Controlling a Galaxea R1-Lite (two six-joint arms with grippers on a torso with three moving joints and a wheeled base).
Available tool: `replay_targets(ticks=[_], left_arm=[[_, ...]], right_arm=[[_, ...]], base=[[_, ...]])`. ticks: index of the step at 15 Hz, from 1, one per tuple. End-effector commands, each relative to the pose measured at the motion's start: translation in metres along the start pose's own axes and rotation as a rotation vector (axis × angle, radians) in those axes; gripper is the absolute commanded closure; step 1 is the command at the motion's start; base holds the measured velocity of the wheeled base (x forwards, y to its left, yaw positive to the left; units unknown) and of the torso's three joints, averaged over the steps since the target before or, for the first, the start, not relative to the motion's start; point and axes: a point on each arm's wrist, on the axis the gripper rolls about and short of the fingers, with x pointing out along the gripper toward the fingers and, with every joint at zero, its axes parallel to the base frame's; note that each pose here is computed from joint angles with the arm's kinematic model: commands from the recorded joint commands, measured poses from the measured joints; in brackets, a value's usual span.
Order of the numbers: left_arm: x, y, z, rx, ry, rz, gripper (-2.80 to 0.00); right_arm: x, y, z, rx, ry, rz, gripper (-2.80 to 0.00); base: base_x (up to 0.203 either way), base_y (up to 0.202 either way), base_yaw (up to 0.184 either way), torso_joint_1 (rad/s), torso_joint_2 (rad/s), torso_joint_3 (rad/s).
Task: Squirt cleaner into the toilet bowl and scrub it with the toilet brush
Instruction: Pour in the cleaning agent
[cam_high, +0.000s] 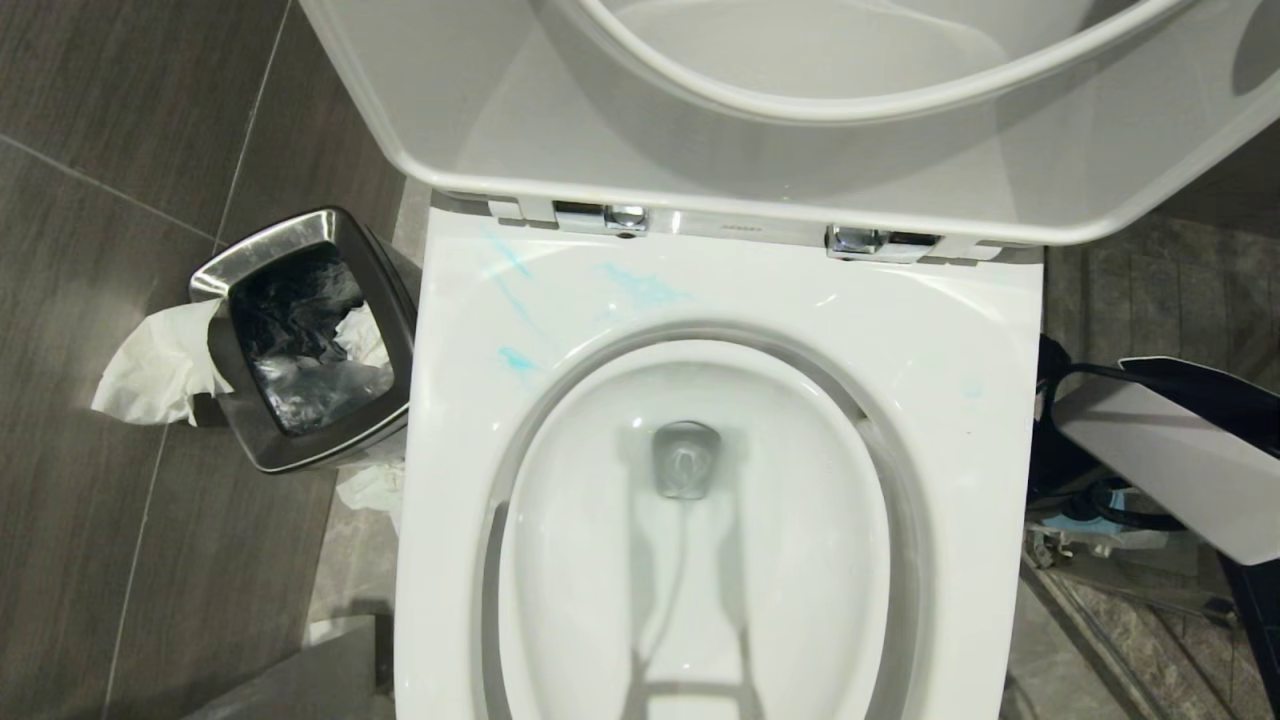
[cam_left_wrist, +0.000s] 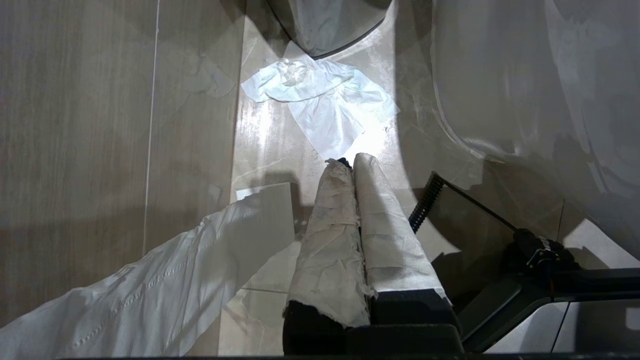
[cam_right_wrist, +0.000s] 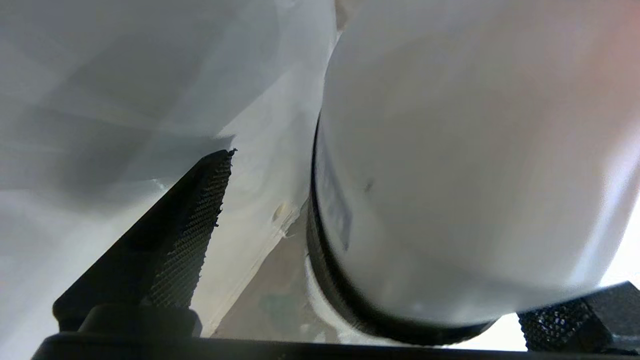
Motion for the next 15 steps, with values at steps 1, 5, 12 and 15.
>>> replay_targets(ticks=[1,5,12,15], left_arm=[[0.0001,0.0000,0.0000,0.000,0.002,0.000,0.00],[0.0001,0.0000,0.0000,0.000,0.002,0.000,0.00],[0.0000,0.0000,0.0000,0.000,0.001,0.000,0.00],[0.0001,0.0000,0.0000,0.000,0.001,0.000,0.00]], right_arm=[[-0.0009,0.0026,-0.0081,0.015,0.007,0.005,-2.80],[0.0034,0.0023,-0.0119,0.013,-0.008,0.000,-2.80],[0.0070,0.0008,-0.0097,0.008,-0.026,-0.005,-2.80],[0.0069,0.0011,-0.0112,0.008,-0.023,-0.008,-2.80]], base=[[0.000,0.000,0.000,0.000,0.00,0.000],[0.000,0.000,0.000,0.000,0.00,0.000],[0.000,0.000,0.000,0.000,0.00,0.000],[0.000,0.000,0.000,0.000,0.00,0.000]])
